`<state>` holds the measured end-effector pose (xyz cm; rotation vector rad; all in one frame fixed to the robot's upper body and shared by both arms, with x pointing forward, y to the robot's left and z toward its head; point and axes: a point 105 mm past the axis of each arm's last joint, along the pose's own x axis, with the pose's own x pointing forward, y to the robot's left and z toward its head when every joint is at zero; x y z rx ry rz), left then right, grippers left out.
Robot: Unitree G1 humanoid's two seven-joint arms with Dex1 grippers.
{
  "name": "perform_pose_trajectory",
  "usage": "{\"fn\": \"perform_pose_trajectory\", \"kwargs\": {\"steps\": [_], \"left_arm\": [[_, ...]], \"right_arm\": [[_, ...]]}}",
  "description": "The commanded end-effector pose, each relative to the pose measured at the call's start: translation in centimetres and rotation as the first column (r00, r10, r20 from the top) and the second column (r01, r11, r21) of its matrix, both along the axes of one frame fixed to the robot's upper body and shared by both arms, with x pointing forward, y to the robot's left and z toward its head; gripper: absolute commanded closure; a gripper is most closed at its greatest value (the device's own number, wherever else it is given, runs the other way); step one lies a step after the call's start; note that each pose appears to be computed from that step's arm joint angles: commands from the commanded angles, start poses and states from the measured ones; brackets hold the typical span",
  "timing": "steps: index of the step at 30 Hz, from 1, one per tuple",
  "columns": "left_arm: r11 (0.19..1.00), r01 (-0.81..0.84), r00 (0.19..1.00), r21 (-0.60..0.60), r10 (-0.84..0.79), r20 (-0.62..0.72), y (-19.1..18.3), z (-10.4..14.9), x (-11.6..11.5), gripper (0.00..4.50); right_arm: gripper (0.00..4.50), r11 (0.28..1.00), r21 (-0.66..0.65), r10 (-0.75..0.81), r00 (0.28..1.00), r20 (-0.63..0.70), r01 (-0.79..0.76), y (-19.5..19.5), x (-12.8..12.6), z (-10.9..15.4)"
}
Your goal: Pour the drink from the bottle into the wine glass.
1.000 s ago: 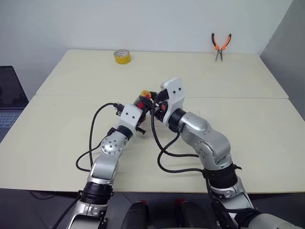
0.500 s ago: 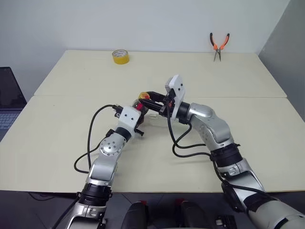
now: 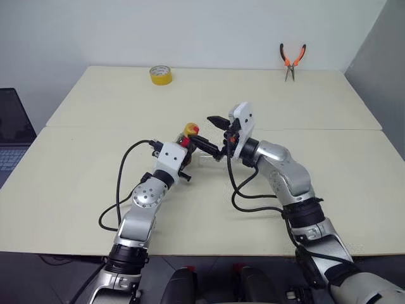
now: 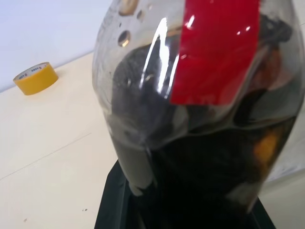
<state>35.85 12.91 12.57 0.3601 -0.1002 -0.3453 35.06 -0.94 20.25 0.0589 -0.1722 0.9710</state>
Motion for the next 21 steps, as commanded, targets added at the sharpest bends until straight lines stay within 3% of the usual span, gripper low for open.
{"fn": "perform_pose_trajectory", "kwargs": {"steps": [1, 5, 12, 21], "left_arm": [[0.999, -0.02, 0.994, -0.047, 0.025, 0.106, 0.2, 2.9, -0.2, 3.76], [0.993, -0.049, 0.993, -0.104, 0.059, 0.1, 0.2, 3.0, 0.0, 3.76], [0.991, -0.042, 0.995, -0.127, 0.052, 0.081, -0.5, 2.8, 0.0, 3.76], [0.993, -0.015, 0.996, -0.118, 0.025, 0.083, -1.3, 2.7, -0.3, 3.76]], "right_arm": [[0.0, 0.999, 0.052, -0.003, 0.999, 0.05, 0.0, -0.7, -2.8, 1.8], [0.0, 0.998, 0.03, 0.046, 0.995, 0.087, -0.049, 1.1, -5.5, 1.8], [0.0, 0.989, 0.087, -0.13, 0.983, 0.133, 0.119, 2.3, -3.3, 3.9], [0.0, 0.992, 0.023, -0.123, 0.978, 0.167, 0.12, 3.4, -2.4, 3.6]]}}
